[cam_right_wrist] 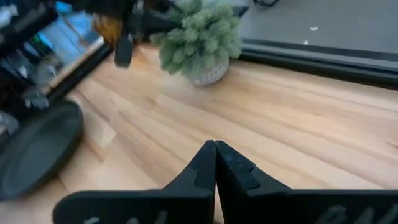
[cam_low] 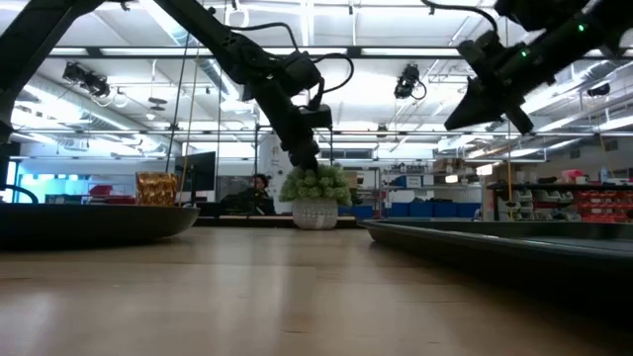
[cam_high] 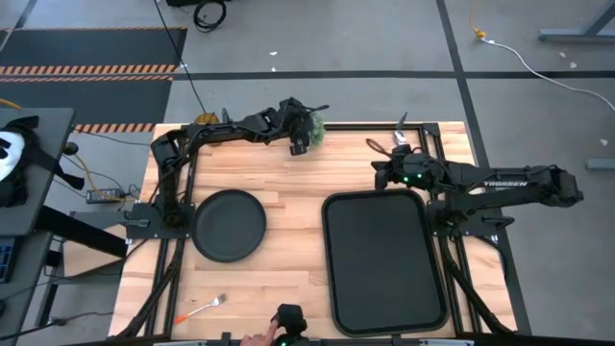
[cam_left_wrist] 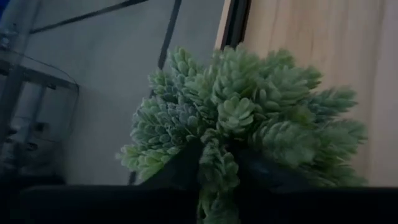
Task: Pick and place plate/cup/fork/spoon on tray
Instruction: Prepare the black serving tray
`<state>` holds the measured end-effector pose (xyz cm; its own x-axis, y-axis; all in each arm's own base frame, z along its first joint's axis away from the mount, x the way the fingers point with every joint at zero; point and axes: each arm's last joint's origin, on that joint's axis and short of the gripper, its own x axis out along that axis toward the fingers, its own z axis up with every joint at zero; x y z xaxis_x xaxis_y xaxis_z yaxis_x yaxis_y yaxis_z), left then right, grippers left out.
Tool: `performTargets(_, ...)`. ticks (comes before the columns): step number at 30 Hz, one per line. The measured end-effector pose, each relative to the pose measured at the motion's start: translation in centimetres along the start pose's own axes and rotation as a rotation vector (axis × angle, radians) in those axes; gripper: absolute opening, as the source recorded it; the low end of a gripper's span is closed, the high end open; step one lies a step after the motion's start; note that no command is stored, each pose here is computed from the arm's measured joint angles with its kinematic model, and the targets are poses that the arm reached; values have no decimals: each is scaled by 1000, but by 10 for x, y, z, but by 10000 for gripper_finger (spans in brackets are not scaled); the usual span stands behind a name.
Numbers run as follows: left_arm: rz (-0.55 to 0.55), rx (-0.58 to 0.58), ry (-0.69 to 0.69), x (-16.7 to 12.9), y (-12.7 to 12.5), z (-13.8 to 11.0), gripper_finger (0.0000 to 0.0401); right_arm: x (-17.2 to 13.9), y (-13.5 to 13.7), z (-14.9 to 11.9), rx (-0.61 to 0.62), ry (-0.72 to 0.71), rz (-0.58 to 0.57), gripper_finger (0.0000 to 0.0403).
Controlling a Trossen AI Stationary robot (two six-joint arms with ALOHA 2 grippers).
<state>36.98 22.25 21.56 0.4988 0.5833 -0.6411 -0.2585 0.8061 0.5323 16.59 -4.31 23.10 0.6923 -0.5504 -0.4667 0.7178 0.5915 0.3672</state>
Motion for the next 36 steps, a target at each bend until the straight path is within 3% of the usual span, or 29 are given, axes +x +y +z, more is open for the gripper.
performTargets(8, -45, -154, 63, -13, 1, -3, 222, 13, 22, 12, -30, 92, -49, 15)
performTargets(14, -40, -277, 35, -57, 12, 7, 279, 25, 30, 6, 111, 192, 13, 55)
performTargets(22, -88, -391, 45, -143, 25, 6, 267, 57, 53, -12, 149, 368, 188, 183)
performTargets(25, -130, -397, 34, -170, 29, 2, 255, 69, 68, -19, 167, 458, 146, 211)
performTargets(29, -182, -394, 28, -196, 35, -7, 241, 87, 101, -23, 139, 517, 79, 216)
performTargets(36, -217, -266, 109, -225, 36, -25, 222, 126, 148, -34, 145, 587, -105, 217)
